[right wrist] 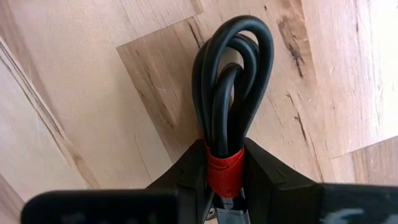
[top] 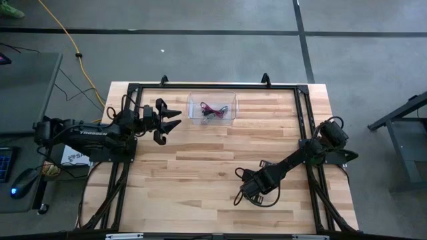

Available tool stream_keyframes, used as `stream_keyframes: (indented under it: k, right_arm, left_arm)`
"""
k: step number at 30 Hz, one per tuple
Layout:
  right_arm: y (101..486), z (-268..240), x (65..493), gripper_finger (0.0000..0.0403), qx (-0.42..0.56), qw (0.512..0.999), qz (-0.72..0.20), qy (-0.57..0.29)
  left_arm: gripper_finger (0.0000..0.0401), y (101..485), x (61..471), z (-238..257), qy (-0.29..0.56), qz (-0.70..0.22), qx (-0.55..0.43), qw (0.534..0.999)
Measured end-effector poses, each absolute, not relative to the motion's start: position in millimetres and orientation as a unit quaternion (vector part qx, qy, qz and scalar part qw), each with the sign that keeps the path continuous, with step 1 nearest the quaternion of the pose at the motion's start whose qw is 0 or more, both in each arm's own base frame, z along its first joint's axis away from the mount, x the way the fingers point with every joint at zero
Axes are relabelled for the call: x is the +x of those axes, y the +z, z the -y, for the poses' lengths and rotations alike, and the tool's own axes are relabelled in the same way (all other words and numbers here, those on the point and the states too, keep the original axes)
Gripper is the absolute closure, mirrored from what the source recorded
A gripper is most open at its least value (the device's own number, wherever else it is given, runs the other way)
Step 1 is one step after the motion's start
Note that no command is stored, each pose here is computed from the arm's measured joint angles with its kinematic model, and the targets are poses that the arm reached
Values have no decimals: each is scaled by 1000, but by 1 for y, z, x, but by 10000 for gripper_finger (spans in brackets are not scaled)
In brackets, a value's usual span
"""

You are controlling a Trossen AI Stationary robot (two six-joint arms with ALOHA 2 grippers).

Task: Pick and place USB-C Cables
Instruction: Put the black charger cable into the transparent bin

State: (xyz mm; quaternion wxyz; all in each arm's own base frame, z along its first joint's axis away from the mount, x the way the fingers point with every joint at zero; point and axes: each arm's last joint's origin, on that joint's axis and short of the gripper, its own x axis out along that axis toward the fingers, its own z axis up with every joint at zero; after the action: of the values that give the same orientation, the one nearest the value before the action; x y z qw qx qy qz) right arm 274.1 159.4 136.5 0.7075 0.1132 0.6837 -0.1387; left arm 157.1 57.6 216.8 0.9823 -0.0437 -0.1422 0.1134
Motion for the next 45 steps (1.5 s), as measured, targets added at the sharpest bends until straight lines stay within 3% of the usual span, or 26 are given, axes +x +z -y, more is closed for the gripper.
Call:
stream_keyframes:
  k: [12,17,22,33,45]
  right_arm:
    - [137,-160,274,347,102,706,-691,-118]
    - [147,-161,275,348,48,726,-679,-93]
    - [181,-165,276,348,-3,795,-604,-60]
    - [230,-165,279,348,-82,886,-455,-13]
    - [228,-117,265,348,-58,970,-235,32]
  left_arm:
    - [236,217,157,-58,113,142,-44,982]
    - [236,217,157,-58,113,142,-44,982]
    - [236,217,157,-57,109,142,-55,982]
    - [236,216,157,-57,107,142,-61,982]
    - [236,217,157,-57,104,145,-81,981]
